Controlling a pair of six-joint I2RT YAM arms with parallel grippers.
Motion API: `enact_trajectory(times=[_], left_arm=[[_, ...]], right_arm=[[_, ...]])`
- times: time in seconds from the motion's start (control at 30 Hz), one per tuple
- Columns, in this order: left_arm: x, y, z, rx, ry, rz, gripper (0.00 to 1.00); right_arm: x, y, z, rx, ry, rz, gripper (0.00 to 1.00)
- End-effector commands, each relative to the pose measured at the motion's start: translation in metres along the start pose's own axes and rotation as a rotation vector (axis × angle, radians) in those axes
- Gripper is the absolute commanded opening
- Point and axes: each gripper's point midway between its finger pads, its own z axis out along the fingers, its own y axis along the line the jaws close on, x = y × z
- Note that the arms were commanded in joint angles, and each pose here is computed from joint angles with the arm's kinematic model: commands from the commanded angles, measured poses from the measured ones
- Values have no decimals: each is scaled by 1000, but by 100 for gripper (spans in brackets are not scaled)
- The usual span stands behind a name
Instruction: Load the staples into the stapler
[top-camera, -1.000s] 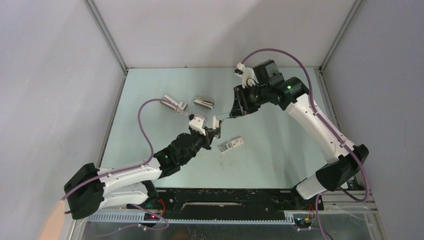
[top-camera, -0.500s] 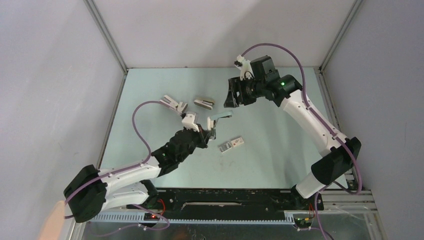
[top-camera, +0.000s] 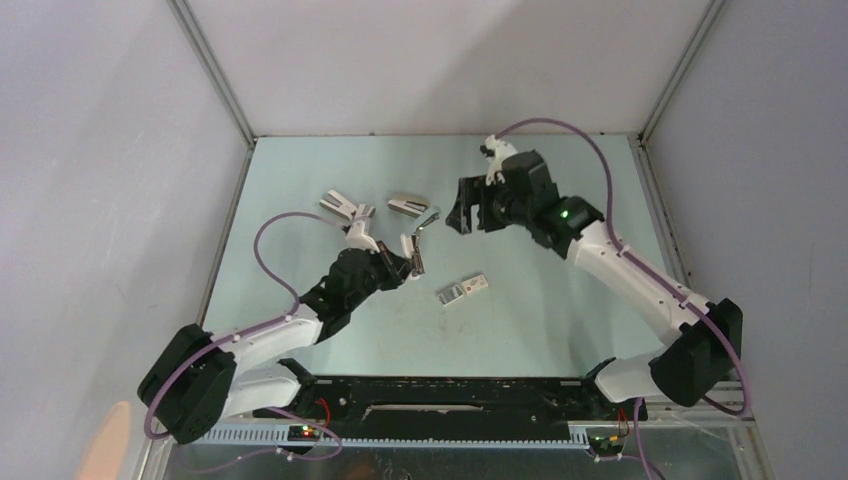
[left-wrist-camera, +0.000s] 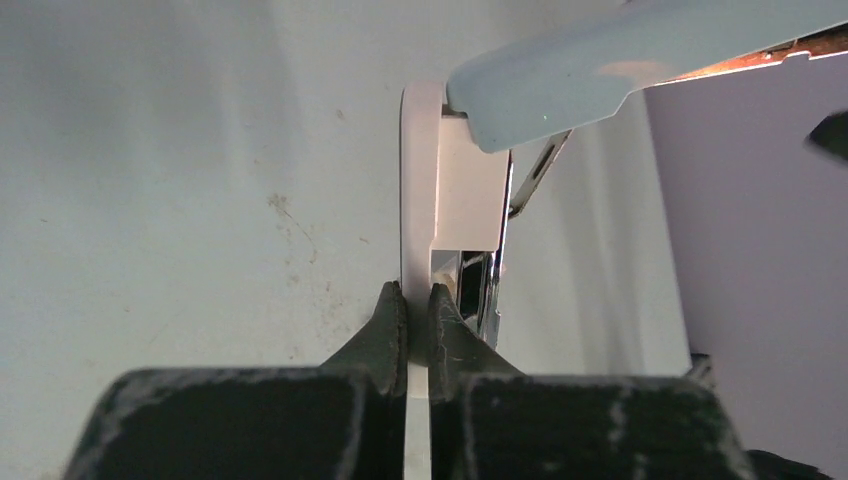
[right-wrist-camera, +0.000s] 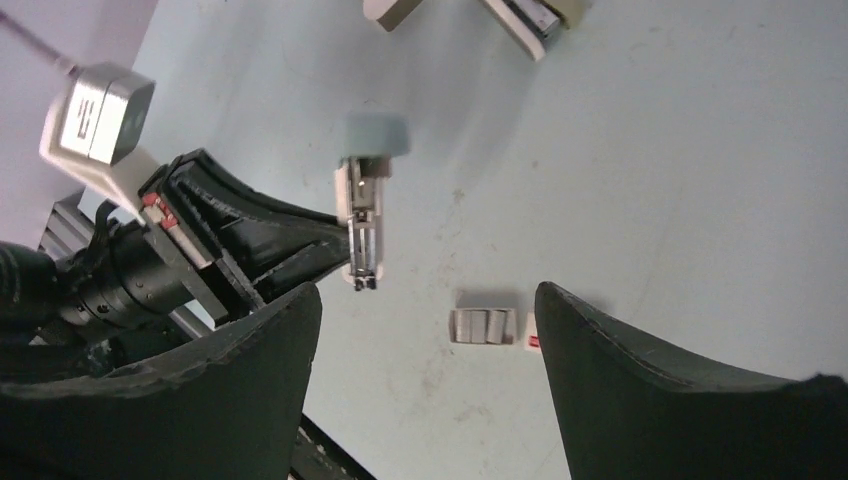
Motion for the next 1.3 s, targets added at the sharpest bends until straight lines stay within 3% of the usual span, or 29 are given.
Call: enact_trajectory(times=[0.0, 0.37, 0.57, 0.97, 1.1, 1.27], left_arm=[[-7, -39, 1, 190, 22, -155, 0], [-7, -57, -1, 276, 43, -240, 0], [-10, -61, -3, 298, 38, -242, 0], [-8, -60, -5, 295, 42, -234, 0], [-8, -52, -5, 247, 43, -194, 18], [-12, -37, -10, 162, 23, -110, 51]], right_arm=[[-8, 19, 12, 32, -190, -6, 81], [30, 39, 69, 54, -200, -26, 77], [36, 37, 82, 79, -208, -23, 68], [39, 38, 82, 76, -197, -63, 14], [36, 37, 78, 79, -200, -98, 2], [33, 31, 73, 86, -196, -141, 0]])
